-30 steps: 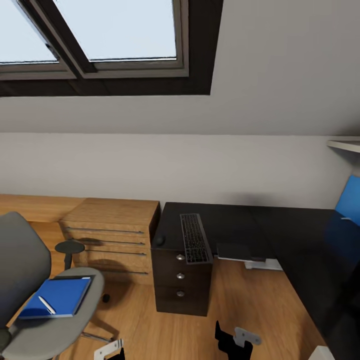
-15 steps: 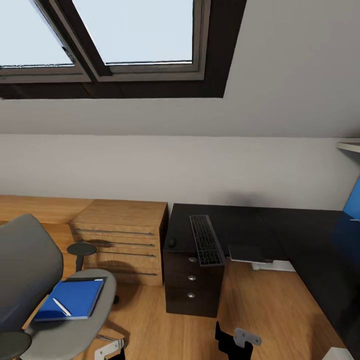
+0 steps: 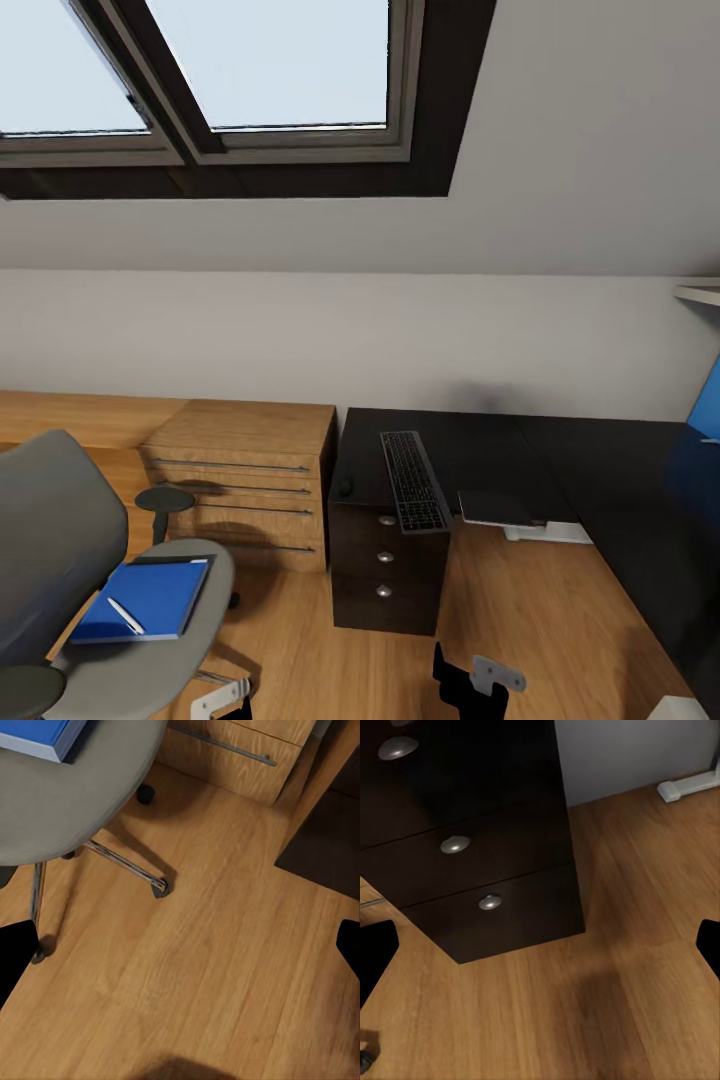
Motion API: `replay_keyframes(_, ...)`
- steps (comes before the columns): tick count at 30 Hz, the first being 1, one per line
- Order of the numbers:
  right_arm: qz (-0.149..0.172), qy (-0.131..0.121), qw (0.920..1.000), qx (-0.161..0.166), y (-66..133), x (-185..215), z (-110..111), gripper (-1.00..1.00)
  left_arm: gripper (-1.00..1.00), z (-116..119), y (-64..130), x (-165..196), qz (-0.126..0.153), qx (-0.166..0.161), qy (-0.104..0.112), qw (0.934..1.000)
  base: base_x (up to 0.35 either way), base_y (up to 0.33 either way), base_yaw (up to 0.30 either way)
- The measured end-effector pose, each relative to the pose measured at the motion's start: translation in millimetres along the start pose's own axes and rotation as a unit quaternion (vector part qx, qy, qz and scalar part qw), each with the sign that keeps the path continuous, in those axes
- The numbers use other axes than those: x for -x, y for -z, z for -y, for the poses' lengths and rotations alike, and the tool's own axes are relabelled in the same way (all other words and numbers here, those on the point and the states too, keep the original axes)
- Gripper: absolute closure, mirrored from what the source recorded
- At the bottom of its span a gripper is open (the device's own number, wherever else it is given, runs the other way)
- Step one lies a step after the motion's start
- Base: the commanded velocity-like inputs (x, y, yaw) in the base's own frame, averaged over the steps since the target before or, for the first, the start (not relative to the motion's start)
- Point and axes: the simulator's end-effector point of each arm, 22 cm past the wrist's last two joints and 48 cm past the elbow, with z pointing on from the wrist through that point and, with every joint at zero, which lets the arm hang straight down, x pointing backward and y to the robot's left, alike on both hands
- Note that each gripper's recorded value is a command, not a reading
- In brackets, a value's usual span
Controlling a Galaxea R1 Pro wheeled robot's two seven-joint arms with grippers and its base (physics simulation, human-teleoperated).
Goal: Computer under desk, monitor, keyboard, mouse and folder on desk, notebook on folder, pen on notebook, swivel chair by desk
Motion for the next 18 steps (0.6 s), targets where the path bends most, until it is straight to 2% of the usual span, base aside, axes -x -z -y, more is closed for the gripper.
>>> replay_keyframes(15,0.004,-0.005,1.0000,-0.003,-0.4,2.4,1.0,-1.00,-1.00,4.2,0.9,-3.3,-0.004,-0.005,-0.004,1.0000,0.000,0.000,0.000)
replay_keyframes(18,0.006,-0.006,1.0000,-0.004,-1.5,4.9,1.7,-1.00,-1.00,17.6,3.2,-0.8,-0.004,-0.014,-0.001,0.9999,0.000,0.000,0.000)
